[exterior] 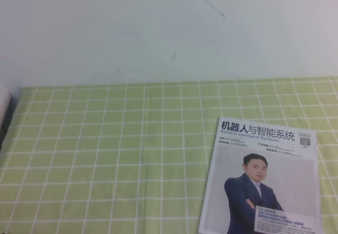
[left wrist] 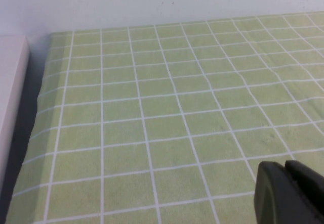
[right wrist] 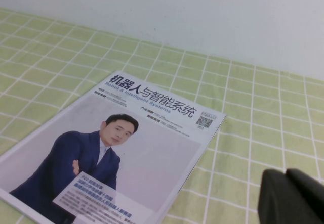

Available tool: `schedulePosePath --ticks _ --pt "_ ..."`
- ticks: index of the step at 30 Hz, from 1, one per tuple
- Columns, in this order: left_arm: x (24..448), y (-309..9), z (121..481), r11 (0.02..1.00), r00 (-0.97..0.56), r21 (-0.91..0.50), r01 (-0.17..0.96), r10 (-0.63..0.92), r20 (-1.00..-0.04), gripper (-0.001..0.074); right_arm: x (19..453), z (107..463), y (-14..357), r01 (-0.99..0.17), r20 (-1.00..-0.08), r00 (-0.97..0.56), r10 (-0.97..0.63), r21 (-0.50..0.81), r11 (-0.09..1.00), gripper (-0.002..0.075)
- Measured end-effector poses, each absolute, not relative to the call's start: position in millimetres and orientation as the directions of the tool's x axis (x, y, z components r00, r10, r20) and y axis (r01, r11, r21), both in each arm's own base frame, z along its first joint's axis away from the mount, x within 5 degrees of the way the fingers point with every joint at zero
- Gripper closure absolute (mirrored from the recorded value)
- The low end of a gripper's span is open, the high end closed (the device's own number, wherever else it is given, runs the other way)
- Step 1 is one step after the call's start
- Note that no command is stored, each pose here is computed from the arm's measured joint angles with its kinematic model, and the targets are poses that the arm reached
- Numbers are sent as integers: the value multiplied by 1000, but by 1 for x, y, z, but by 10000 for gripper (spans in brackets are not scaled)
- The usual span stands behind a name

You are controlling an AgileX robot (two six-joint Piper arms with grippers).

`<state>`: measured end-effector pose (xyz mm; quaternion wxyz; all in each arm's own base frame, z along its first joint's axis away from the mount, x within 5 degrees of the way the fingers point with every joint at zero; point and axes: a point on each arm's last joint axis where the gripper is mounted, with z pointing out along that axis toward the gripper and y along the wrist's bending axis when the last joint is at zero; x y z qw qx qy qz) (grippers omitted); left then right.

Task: Close book
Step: 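Close the open booklet and leave it lying on the table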

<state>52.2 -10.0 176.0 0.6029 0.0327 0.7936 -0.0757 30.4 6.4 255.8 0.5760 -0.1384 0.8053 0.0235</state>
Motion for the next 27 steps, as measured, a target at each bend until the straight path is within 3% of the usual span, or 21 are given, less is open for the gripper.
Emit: schedulePosePath --ticks 12,27 --pt "53 -5 176 995 -269 -92 43 -77 -960 737 30 256 6 -250 -934 -298 -196 -122 961 729" --pt "53 -5 176 998 -267 -42 50 -27 -963 737 30 256 6 -250 -934 -298 -196 -122 961 729"
